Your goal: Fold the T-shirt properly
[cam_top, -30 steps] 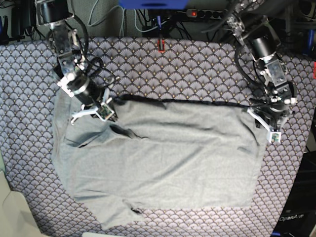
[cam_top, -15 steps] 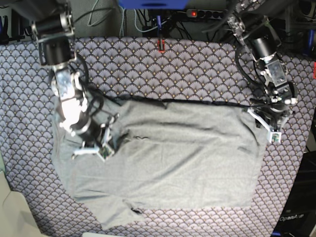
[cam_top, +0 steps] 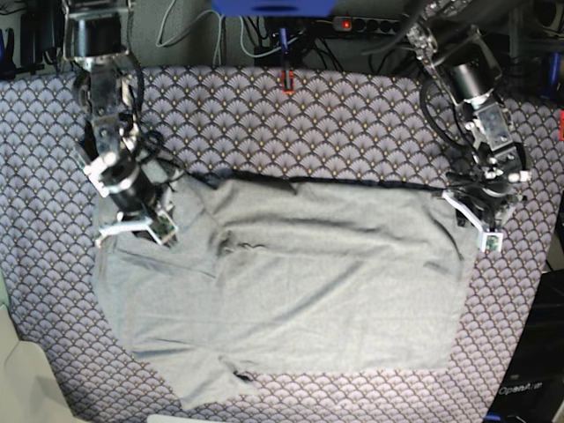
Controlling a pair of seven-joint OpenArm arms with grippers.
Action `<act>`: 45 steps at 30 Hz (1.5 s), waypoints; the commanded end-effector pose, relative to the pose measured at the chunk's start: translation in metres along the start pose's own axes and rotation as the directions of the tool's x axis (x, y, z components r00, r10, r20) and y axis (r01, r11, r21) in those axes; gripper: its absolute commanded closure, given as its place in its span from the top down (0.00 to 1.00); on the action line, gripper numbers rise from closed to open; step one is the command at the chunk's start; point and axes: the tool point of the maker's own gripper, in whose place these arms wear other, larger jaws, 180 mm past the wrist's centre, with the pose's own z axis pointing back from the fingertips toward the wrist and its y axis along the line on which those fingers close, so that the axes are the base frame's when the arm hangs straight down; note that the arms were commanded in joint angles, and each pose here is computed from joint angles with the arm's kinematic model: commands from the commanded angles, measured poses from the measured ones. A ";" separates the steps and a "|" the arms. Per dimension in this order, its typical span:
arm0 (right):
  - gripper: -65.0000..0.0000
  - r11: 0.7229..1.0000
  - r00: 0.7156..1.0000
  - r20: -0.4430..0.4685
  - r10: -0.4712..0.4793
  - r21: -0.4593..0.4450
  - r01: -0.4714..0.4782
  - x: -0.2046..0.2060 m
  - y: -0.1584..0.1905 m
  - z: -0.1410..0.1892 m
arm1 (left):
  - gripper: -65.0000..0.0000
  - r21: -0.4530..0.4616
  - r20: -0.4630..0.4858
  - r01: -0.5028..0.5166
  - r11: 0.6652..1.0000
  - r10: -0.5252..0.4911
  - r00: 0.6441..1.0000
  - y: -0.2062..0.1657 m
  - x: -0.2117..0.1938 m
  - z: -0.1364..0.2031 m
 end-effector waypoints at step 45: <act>0.46 0.845 0.861 -0.113 -0.497 -0.289 0.450 -0.105 0.004 0.123 | 0.39 0.113 0.021 0.113 0.987 -0.116 0.993 0.020 0.015 0.041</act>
